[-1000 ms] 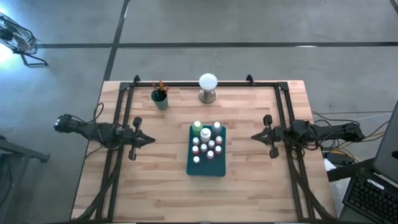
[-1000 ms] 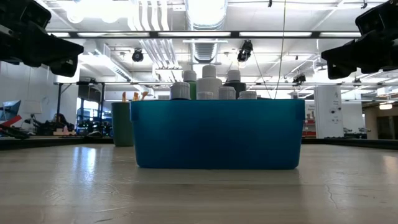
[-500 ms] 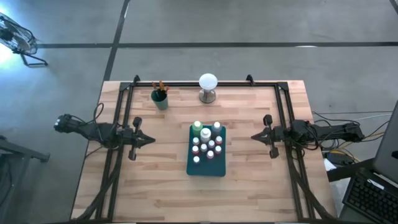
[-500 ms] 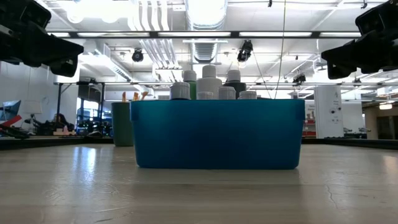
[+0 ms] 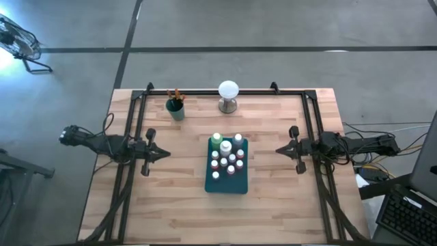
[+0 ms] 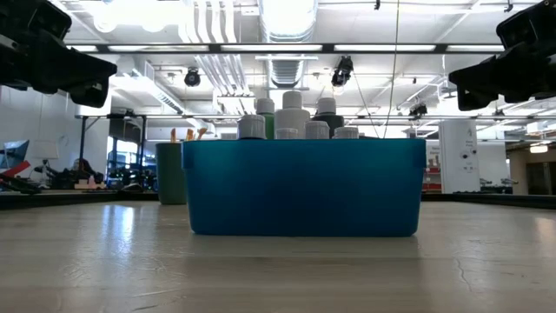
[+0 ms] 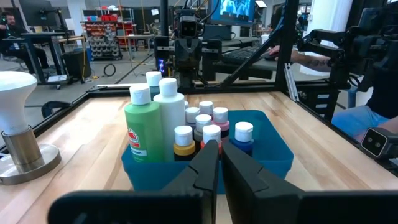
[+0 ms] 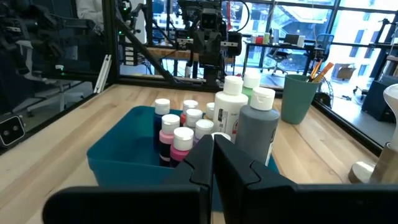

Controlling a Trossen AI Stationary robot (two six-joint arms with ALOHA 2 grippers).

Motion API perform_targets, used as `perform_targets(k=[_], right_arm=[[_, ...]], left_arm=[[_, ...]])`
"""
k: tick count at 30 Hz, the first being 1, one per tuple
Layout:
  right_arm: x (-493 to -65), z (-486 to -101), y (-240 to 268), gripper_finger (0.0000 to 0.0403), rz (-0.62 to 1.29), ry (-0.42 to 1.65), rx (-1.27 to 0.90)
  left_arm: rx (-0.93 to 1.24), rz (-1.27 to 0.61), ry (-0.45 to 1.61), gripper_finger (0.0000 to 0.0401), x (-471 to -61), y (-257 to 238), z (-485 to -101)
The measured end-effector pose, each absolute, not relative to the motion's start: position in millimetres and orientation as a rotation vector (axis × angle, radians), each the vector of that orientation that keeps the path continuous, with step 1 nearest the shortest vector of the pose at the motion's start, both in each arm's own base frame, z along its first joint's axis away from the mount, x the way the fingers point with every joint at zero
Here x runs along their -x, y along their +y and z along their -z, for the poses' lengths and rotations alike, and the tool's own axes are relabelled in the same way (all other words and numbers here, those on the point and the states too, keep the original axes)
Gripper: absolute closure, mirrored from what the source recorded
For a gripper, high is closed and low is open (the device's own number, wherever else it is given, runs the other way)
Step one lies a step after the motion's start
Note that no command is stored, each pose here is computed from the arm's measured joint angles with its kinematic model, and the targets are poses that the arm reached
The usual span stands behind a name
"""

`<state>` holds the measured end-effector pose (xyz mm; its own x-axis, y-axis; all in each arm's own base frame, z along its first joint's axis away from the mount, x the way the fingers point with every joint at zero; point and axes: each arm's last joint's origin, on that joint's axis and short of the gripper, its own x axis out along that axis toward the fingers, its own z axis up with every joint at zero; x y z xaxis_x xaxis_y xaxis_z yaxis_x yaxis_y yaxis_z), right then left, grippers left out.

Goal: Pick & Place Paint Supplies
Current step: Return to Home Position

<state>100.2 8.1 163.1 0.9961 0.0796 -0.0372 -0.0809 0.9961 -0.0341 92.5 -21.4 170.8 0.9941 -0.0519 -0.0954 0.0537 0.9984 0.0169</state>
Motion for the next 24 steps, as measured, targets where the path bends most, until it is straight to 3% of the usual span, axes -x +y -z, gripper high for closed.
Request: perform_targets(k=[24], right_arm=[[-100.2,-163.1,8.0,0.0394,-0.080,0.033,0.113]], left_arm=[[-0.019,0.053,0.095,0.0375,-92.5,-21.4,-170.8]])
